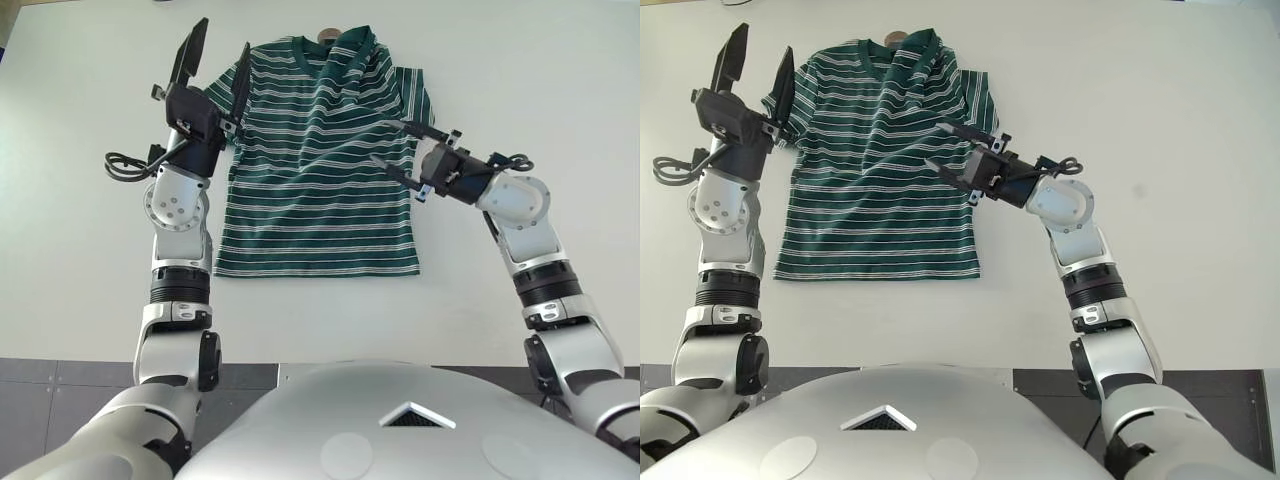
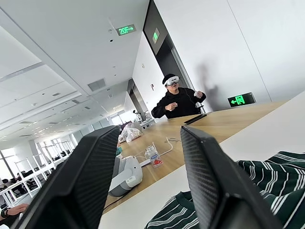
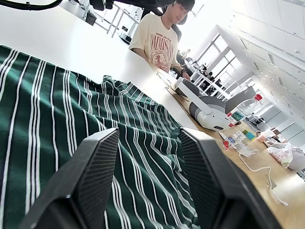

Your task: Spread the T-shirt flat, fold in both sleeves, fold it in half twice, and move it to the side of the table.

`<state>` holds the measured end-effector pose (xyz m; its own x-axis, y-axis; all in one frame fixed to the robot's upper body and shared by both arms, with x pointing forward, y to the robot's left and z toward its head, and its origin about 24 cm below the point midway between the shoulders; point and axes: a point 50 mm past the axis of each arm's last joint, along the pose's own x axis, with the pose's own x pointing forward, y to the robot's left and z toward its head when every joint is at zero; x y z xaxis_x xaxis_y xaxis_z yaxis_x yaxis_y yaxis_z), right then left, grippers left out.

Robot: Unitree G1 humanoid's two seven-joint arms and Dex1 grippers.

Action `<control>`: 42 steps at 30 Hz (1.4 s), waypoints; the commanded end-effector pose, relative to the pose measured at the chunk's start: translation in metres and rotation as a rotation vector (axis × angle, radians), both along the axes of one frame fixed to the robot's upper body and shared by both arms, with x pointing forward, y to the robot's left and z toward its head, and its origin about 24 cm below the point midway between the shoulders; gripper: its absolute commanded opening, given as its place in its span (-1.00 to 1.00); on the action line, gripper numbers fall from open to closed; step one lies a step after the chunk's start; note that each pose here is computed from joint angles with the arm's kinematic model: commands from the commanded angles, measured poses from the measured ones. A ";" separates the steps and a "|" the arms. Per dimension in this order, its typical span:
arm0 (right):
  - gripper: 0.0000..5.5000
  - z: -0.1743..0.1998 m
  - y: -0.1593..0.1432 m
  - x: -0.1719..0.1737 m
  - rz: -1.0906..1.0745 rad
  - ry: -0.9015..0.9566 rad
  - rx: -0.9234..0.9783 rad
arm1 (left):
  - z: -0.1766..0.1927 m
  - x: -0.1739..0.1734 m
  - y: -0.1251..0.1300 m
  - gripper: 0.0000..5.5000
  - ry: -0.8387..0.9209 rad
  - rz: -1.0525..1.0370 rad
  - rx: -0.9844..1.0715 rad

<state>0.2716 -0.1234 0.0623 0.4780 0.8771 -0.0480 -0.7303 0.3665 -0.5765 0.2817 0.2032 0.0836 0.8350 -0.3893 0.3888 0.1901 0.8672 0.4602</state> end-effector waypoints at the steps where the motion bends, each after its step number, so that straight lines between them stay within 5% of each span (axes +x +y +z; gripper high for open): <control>1: -0.14 0.004 -0.008 -0.003 0.009 -0.014 -0.047 | 0.004 0.004 -0.013 -0.13 -0.037 -0.022 0.008; 13: -0.14 0.000 -0.007 -0.006 0.035 0.018 -0.096 | 0.022 0.005 -0.029 -0.13 -0.076 -0.054 -0.014; 26: -0.14 -0.005 0.005 -0.008 0.096 0.033 -0.167 | 0.034 0.000 -0.013 -0.13 -0.068 -0.009 -0.020; 33: -0.14 -0.053 -0.024 -0.036 0.355 0.090 -0.793 | 0.041 0.000 -0.014 -0.13 -0.089 -0.012 -0.008; 42: -0.14 -0.024 -0.064 -0.093 0.594 0.430 -0.957 | 0.040 0.002 -0.014 -0.13 -0.107 -0.015 0.001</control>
